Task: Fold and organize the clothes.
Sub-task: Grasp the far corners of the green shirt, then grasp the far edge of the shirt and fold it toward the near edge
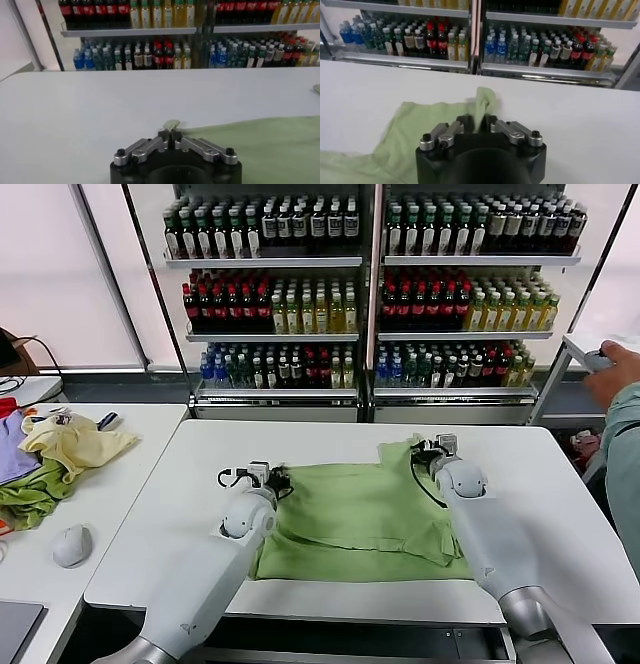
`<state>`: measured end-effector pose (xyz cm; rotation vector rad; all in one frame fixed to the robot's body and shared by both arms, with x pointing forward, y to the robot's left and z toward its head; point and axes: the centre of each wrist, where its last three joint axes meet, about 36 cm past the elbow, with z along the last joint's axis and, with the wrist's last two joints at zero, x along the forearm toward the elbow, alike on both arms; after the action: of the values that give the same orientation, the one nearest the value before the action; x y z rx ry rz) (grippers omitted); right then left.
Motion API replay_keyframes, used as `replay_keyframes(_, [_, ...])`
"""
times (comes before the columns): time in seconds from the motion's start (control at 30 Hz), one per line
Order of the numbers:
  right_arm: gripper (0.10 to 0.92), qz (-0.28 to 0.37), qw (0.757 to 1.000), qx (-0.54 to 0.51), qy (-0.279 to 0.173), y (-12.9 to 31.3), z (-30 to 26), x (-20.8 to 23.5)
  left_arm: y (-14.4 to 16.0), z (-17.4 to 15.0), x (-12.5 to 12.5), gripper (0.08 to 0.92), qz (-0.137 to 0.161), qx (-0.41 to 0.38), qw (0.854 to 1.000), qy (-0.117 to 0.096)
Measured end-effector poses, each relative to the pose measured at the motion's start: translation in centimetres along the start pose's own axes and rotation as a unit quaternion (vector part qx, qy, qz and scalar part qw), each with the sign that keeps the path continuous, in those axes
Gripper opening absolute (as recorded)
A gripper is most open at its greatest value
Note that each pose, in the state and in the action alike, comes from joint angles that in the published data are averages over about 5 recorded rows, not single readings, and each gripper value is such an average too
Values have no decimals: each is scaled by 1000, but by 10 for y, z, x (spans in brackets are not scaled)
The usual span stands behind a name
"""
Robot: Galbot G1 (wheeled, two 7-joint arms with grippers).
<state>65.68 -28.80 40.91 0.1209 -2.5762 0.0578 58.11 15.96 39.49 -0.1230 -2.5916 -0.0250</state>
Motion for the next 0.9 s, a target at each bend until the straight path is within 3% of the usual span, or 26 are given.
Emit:
replay_keyframes(0.17, [122,-7,999,-11,-33,-3,-1,23,6,-2,14,92,13,18,999,-31])
replay_keyframes(0.53, [120,-27,994,-20,-108,-2,4,97,15,-6,64,92,45,37,994,-95])
replay_keyframes(0.7, [120,-30,991,-22,-129,-2,15,136,19,1,91,92,60,35,992,-105])
replay_keyframes(0.9, [120,-27,990,-28,-138,-2,37,180,25,20,121,92,71,27,992,-101])
